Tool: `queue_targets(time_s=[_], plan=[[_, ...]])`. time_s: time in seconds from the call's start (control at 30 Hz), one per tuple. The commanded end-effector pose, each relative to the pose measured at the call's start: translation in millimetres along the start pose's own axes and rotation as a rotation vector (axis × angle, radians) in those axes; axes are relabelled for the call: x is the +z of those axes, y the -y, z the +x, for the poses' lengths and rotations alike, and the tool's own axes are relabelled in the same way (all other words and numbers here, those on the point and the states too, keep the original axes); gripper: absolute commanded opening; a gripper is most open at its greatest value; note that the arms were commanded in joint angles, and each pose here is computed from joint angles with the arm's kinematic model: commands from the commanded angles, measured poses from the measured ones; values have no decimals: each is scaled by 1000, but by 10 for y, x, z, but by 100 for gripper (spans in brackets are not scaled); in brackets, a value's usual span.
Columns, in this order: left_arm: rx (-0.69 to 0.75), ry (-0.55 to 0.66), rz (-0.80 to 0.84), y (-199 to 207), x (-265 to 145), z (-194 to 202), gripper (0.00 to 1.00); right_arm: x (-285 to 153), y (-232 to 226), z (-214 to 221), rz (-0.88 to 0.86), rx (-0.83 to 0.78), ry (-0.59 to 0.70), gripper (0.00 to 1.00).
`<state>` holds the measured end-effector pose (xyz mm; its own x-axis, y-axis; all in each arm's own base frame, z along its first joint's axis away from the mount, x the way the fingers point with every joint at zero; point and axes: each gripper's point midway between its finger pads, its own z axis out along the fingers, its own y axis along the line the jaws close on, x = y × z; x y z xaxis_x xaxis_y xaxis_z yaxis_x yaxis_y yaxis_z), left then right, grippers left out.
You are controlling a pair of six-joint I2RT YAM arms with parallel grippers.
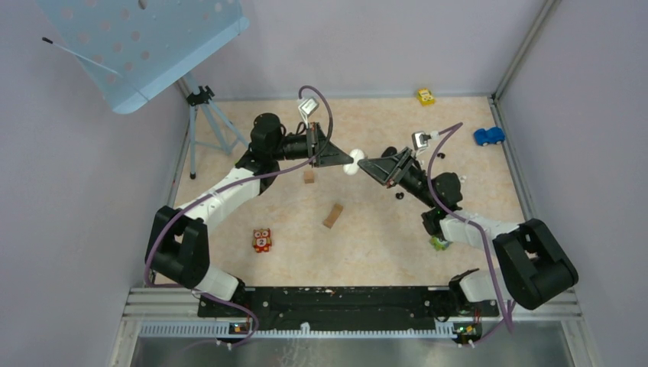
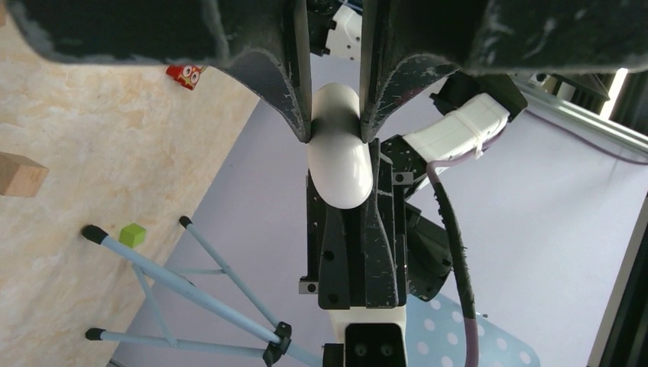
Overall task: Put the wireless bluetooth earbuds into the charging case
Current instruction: Pass from the left arm to the right
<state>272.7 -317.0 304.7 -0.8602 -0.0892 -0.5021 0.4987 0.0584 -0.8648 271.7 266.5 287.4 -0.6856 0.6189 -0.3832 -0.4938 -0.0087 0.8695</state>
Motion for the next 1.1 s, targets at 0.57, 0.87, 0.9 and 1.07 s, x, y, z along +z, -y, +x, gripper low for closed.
queue_targets(time_s=[0.57, 0.87, 0.9, 1.07], plan=[[34, -15, 77, 173, -21, 9, 0, 43, -350, -3, -213, -5, -29, 45], [27, -14, 71, 144, -19, 16, 0, 82, -403, -16, -240, -8, -39, 41], [24, -12, 69, 138, -17, 15, 0, 84, -405, -16, -241, -7, -38, 39], [19, -14, 66, 121, -17, 25, 0, 84, -404, -16, -243, -6, -39, 29]])
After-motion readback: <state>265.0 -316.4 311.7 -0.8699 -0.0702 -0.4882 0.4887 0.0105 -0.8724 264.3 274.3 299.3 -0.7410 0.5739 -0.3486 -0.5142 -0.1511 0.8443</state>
